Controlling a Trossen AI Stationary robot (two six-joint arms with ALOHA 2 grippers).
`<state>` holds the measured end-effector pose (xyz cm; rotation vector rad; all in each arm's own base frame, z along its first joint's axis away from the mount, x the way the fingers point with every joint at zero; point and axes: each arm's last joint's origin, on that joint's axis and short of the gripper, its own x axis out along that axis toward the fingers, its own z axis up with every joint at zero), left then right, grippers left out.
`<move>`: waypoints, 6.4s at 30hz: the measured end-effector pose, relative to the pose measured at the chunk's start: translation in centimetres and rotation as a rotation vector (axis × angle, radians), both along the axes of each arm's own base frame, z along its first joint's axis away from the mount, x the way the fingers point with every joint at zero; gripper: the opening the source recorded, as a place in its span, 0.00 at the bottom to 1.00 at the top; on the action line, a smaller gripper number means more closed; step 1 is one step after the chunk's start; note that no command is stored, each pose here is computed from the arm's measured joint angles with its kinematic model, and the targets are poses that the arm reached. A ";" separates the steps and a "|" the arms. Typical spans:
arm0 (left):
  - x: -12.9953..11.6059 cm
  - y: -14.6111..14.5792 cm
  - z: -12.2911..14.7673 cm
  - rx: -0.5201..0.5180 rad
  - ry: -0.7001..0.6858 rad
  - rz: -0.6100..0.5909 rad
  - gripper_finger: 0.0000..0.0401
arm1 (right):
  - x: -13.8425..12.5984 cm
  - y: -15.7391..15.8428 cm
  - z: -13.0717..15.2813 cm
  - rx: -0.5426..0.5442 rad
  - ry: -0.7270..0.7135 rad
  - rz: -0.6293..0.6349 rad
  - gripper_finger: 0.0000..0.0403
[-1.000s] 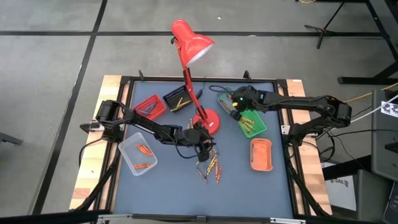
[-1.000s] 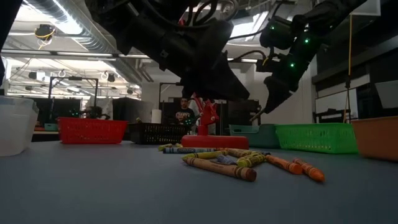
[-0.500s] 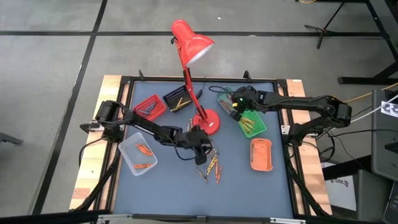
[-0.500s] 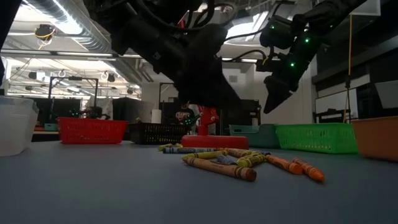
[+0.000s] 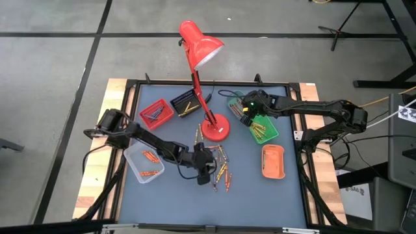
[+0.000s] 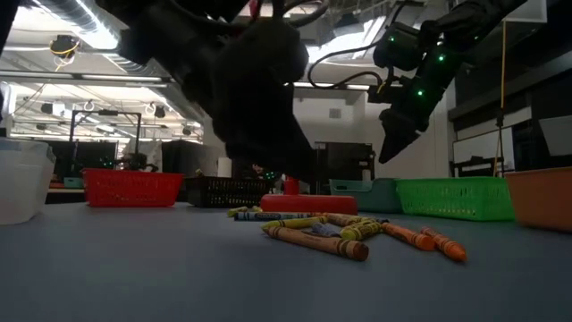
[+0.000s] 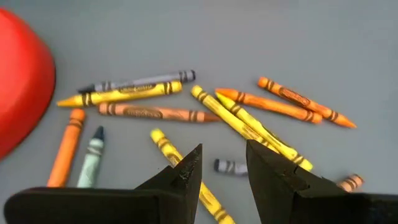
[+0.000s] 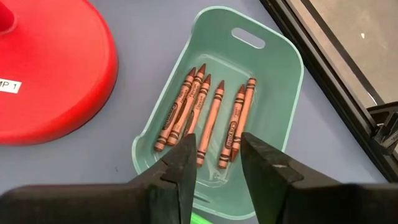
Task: Sort crayons
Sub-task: Put the yellow crayon into the top left black bin, then put the blue crayon into the middle left red bin
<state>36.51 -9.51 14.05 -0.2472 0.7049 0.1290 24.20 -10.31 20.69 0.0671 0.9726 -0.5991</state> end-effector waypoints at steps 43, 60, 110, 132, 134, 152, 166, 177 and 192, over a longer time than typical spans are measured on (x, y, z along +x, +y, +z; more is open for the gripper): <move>-1.1 -2.3 -3.8 0.057 0.124 0.095 0.26 | 0.0 0.0 0.0 0.002 -0.003 -0.002 0.30; -0.7 -0.8 -3.9 0.063 0.128 0.145 0.01 | 0.2 0.4 0.0 0.106 -0.044 0.076 0.30; -11.6 21.1 9.7 0.235 0.436 0.634 0.02 | 3.4 14.3 1.3 0.357 -0.262 0.705 0.30; -9.6 23.9 6.4 0.221 0.430 0.694 0.18 | 4.0 17.5 -2.0 0.230 -0.223 0.277 0.30; -9.6 23.9 6.4 0.221 0.430 0.694 0.18 | 4.3 17.5 -2.9 0.220 -0.200 0.250 0.30; -9.6 23.9 6.4 0.220 0.430 0.696 0.18 | 5.3 18.0 -7.5 0.303 -0.051 0.252 0.30; -9.6 23.9 6.4 0.220 0.430 0.696 0.18 | 5.8 18.0 -7.2 0.320 -0.138 0.184 0.30; -9.6 23.9 6.4 0.220 0.430 0.696 0.18 | 6.1 18.1 -8.1 0.324 -0.130 0.171 0.30; -9.5 23.9 6.4 0.221 0.429 0.694 0.18 | 6.2 18.0 -8.9 0.286 -0.121 0.116 0.30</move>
